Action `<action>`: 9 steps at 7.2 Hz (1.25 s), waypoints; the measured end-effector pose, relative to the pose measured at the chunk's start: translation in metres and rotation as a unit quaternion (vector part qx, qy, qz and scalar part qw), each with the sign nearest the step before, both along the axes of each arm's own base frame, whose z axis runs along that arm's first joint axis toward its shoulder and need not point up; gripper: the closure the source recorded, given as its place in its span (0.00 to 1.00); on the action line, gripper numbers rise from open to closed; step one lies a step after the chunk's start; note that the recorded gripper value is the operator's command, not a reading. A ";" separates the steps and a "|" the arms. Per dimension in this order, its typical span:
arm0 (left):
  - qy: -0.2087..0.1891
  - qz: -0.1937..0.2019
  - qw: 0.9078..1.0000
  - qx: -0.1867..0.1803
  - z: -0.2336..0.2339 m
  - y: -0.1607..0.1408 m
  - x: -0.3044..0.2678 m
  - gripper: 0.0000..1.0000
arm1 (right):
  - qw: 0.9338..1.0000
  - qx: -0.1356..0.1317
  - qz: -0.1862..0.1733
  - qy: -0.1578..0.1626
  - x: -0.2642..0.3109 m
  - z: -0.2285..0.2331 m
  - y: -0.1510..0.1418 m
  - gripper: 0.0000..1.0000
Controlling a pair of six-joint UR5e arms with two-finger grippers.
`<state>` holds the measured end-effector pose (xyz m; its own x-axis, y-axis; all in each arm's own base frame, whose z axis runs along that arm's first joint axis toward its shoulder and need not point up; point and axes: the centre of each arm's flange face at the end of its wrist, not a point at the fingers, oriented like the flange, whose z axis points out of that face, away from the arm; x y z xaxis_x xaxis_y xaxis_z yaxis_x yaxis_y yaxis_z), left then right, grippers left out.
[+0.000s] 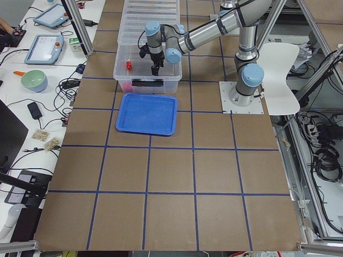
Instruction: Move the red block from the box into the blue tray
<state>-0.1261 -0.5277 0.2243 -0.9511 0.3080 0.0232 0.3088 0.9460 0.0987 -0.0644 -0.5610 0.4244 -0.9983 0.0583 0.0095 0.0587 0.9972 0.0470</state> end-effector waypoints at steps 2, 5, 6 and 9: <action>0.000 0.003 1.000 0.001 -0.017 -0.001 0.001 0.35 | 1.000 0.001 -0.001 0.000 -0.002 -0.002 0.000 0.00; 0.000 0.001 1.000 0.003 -0.031 -0.005 0.001 0.74 | 1.000 0.000 -0.002 0.000 -0.003 -0.003 -0.002 0.00; 0.000 -0.001 1.000 0.001 -0.031 -0.007 0.001 0.93 | 1.000 0.000 -0.003 -0.001 -0.003 -0.003 -0.002 0.00; -0.004 0.000 1.000 -0.014 -0.017 -0.012 0.002 1.00 | 1.000 -0.002 -0.003 0.002 -0.003 -0.004 -0.004 0.00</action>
